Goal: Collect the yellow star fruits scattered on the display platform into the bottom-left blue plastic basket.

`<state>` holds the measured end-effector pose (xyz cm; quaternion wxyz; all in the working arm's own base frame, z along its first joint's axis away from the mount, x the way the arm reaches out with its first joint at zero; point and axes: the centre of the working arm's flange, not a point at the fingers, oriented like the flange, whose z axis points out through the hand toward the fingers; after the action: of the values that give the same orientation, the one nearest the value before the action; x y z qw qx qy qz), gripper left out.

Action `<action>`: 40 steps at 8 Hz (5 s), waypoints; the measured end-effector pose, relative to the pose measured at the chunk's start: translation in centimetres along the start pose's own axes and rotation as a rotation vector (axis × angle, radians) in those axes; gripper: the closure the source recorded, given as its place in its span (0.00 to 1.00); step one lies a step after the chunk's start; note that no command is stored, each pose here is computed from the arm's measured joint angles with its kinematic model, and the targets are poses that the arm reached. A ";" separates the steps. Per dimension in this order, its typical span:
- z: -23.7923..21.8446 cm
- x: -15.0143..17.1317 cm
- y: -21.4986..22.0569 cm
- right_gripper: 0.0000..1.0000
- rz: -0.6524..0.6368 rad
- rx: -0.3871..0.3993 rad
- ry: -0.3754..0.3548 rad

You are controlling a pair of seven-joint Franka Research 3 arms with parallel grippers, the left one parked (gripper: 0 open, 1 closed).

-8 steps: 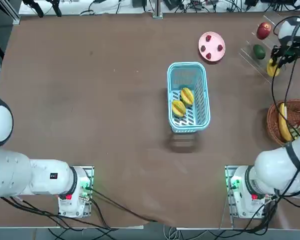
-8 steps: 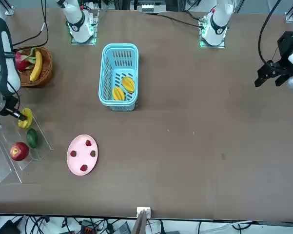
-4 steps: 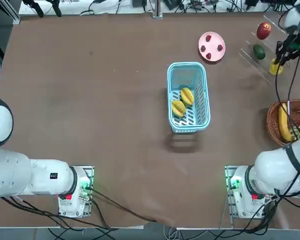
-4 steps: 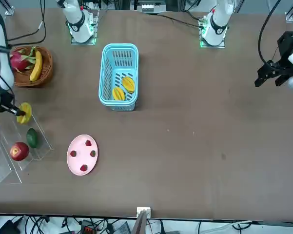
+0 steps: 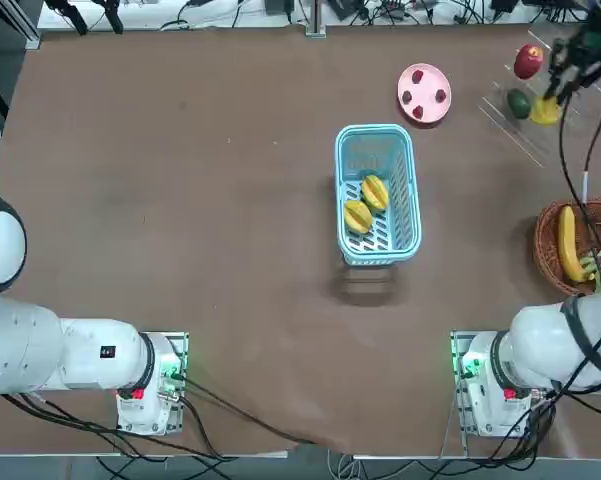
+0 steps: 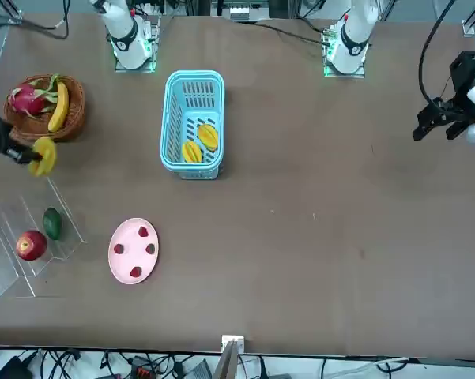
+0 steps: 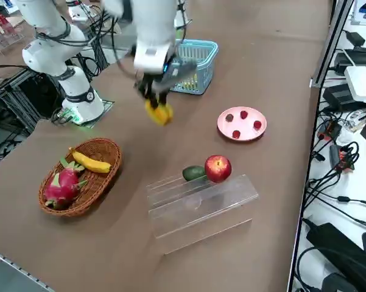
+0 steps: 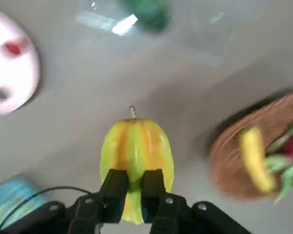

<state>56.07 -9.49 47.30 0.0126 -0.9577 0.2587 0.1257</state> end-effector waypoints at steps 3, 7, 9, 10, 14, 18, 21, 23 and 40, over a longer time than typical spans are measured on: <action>-1.5 -12.2 -15.7 0.79 0.058 0.027 -0.039; 6.2 -23.7 -30.4 0.79 0.087 0.005 0.008; 10.6 -25.2 -31.8 0.81 0.060 -0.039 -0.004; 11.9 -25.8 -31.8 0.74 0.050 -0.060 -0.012; 9.9 -25.5 -30.5 0.04 0.041 -0.058 0.032; -1.6 -16.5 -21.4 0.00 -0.132 -0.079 0.132; -9.4 -10.7 -11.9 0.00 -0.309 -0.070 0.154; -11.9 -9.2 -7.4 0.00 -0.435 -0.066 0.156; -16.0 -12.0 -9.5 0.00 -0.561 -0.085 0.226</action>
<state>54.55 3.24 65.32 -0.0222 -0.9993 -0.0213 0.0205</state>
